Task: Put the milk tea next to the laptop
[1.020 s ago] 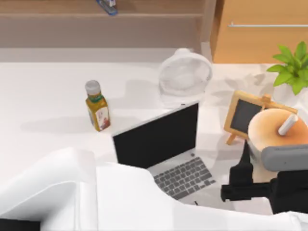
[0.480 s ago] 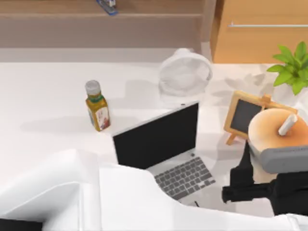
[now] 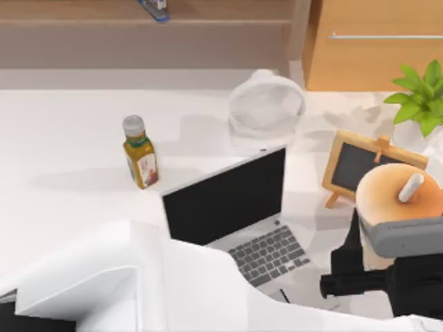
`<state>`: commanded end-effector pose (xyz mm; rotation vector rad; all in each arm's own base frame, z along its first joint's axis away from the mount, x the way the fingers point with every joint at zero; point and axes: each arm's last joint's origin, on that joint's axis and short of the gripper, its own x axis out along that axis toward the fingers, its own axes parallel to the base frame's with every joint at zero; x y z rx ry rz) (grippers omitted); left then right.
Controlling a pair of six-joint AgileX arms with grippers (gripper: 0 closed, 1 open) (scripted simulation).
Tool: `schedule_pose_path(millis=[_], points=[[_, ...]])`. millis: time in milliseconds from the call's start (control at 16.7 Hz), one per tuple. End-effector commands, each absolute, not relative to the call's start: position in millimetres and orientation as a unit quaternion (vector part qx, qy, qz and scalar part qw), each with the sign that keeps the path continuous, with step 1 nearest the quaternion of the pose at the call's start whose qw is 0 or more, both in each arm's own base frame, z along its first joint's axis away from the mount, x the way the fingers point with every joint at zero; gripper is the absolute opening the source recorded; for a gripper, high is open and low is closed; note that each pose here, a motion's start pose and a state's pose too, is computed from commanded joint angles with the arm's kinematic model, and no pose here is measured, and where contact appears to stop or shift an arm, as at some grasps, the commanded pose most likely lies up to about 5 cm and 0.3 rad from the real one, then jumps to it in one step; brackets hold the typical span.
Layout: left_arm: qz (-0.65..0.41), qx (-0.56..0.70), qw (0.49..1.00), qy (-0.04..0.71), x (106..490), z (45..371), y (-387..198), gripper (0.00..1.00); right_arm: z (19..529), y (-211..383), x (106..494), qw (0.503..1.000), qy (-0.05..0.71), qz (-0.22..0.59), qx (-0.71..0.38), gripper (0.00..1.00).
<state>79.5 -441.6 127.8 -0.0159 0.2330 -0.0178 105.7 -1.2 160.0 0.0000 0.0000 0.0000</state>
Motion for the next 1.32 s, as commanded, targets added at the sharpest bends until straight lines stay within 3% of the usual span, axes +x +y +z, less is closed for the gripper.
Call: schedule_pose_path(millis=[300,1080,1320], points=[[-0.009,-0.003,0.993,0.118,79.3,124.2,-440.8,0.00,160.0,-1.2,105.7,1.000,0.000,0.000,0.000,1.00],[-0.009,-0.003,0.993,0.118,79.3,124.2,-440.8,0.98,160.0,-1.2,105.7,1.000,0.000,0.000,0.000,1.00],[-0.009,-0.003,0.993,0.118,79.3,124.2,-440.8,1.00,160.0,-1.2,105.7,1.000,0.000,0.000,0.000,1.00]])
